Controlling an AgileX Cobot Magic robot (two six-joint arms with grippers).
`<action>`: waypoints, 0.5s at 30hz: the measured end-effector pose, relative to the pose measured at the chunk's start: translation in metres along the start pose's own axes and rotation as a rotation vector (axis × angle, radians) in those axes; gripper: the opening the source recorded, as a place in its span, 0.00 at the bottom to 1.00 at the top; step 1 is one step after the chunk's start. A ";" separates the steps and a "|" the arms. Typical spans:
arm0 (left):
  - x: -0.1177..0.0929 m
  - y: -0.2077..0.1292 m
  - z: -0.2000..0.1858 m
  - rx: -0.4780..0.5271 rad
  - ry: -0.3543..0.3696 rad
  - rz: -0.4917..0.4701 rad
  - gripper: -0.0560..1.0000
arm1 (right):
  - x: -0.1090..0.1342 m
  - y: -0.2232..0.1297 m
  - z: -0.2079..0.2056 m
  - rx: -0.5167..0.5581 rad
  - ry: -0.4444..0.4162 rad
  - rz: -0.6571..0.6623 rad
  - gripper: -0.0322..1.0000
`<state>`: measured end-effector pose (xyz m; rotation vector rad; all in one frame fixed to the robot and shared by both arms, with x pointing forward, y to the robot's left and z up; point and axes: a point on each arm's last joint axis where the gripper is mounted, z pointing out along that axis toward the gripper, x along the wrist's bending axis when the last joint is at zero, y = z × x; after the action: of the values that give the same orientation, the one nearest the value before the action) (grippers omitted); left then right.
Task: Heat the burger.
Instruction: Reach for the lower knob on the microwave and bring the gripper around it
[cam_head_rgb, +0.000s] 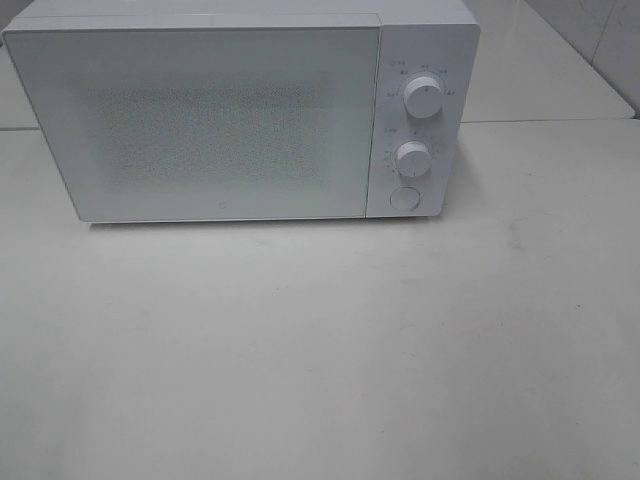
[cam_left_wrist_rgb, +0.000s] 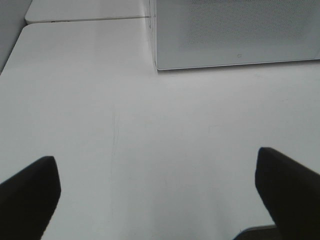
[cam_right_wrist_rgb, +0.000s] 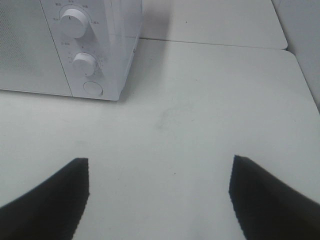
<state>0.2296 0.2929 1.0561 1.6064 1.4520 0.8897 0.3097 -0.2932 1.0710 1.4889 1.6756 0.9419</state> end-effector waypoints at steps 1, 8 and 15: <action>0.000 0.000 0.000 0.000 0.000 0.000 0.99 | 0.000 0.002 0.002 -0.004 0.001 -0.001 0.76; 0.000 0.000 0.000 0.000 0.000 0.000 0.99 | 0.002 0.014 0.025 -0.012 0.007 -0.005 0.76; 0.000 0.000 0.000 0.000 0.000 0.000 0.98 | 0.003 0.026 0.047 -0.046 0.015 -0.005 0.76</action>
<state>0.2296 0.2929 1.0561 1.6064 1.4520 0.8897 0.3627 -0.2848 1.0703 1.4501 1.6567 0.9849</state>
